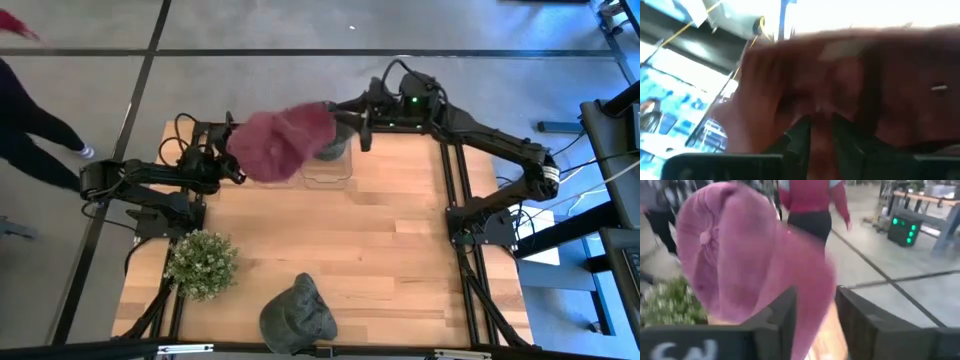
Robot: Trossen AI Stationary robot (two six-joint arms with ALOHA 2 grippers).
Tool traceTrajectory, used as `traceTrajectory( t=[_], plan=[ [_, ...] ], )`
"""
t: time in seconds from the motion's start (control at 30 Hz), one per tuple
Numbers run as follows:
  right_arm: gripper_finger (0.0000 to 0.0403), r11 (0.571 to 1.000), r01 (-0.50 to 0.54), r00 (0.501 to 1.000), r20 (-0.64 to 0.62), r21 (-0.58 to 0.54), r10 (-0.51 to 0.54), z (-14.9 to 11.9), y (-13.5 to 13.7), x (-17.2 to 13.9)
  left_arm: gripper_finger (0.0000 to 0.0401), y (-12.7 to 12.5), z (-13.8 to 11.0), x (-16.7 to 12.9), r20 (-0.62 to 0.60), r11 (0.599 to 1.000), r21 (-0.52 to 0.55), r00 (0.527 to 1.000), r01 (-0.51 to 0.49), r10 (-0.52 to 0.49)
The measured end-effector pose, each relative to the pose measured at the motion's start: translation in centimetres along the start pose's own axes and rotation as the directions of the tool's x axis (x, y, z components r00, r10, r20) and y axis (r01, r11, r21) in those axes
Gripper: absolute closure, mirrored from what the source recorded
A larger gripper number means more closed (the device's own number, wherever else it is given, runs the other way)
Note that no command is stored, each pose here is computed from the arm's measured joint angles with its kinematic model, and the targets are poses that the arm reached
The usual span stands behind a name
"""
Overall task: Pick & Place hat
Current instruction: Put the maroon cap into the left transparent bin
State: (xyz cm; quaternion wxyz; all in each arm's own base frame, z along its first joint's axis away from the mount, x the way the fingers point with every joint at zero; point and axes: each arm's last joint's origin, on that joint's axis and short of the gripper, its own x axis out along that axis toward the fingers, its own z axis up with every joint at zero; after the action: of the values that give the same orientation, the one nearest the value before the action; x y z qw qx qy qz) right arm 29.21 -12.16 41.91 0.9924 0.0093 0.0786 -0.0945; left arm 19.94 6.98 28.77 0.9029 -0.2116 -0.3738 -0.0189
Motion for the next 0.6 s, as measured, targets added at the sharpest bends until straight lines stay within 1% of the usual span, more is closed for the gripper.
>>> traceTrajectory(
  t=[0.1, 0.2, 0.3, 0.37, 0.4, 0.47, 0.53, 0.6],
  plan=[
    [0.0209, 1.0, 0.012, 0.998, -0.068, 0.003, -0.011, 0.4, -0.3, -0.9, 0.0346, 0.3, -0.3, 0.0, -0.025, 0.999, -0.02, 0.999, -0.039, 0.039],
    [0.0167, 1.0, 0.01, 0.997, -0.083, 0.022, -0.008, 0.3, -0.3, -0.8, 0.0363, 0.3, -0.4, 0.0, -0.029, 0.998, -0.038, 0.999, -0.043, 0.042],
    [0.0142, 1.0, -0.008, 0.995, -0.099, 0.007, 0.009, 0.1, 0.2, -0.5, 0.038, 0.3, -0.3, 0.0, -0.029, 0.997, -0.068, 0.999, -0.041, 0.039],
    [0.0133, 0.999, -0.037, 0.994, -0.102, -0.014, 0.035, 0.1, 0.6, -0.4, 0.039, 0.3, -0.4, 0.0, -0.036, 0.997, -0.064, 0.999, -0.031, 0.029],
    [0.0131, 0.998, -0.063, 0.993, -0.103, -0.03, 0.06, 0.0, 0.8, -0.4, 0.0395, 0.3, -0.4, 0.0, -0.037, 0.998, -0.062, 0.999, -0.029, 0.027],
    [0.013, 0.984, -0.16, 0.983, -0.102, -0.077, 0.151, 0.0, 1.3, -0.3, 0.0399, 0.2, -0.3, 0.0, -0.036, 0.997, -0.071, 0.999, -0.024, 0.022],
    [0.0131, 0.952, -0.257, 0.965, -0.102, -0.164, 0.243, -0.2, 1.9, 0.1, 0.0398, 0.2, -0.3, 0.0, -0.04, 0.996, -0.089, 0.999, -0.014, 0.01],
    [0.0132, 0.913, -0.309, 0.95, -0.127, -0.264, 0.285, -0.7, 2.6, 0.7, 0.0396, 0.2, -0.3, 0.0, -0.045, 0.993, -0.113, 0.999, -0.012, 0.007]
  ],
)
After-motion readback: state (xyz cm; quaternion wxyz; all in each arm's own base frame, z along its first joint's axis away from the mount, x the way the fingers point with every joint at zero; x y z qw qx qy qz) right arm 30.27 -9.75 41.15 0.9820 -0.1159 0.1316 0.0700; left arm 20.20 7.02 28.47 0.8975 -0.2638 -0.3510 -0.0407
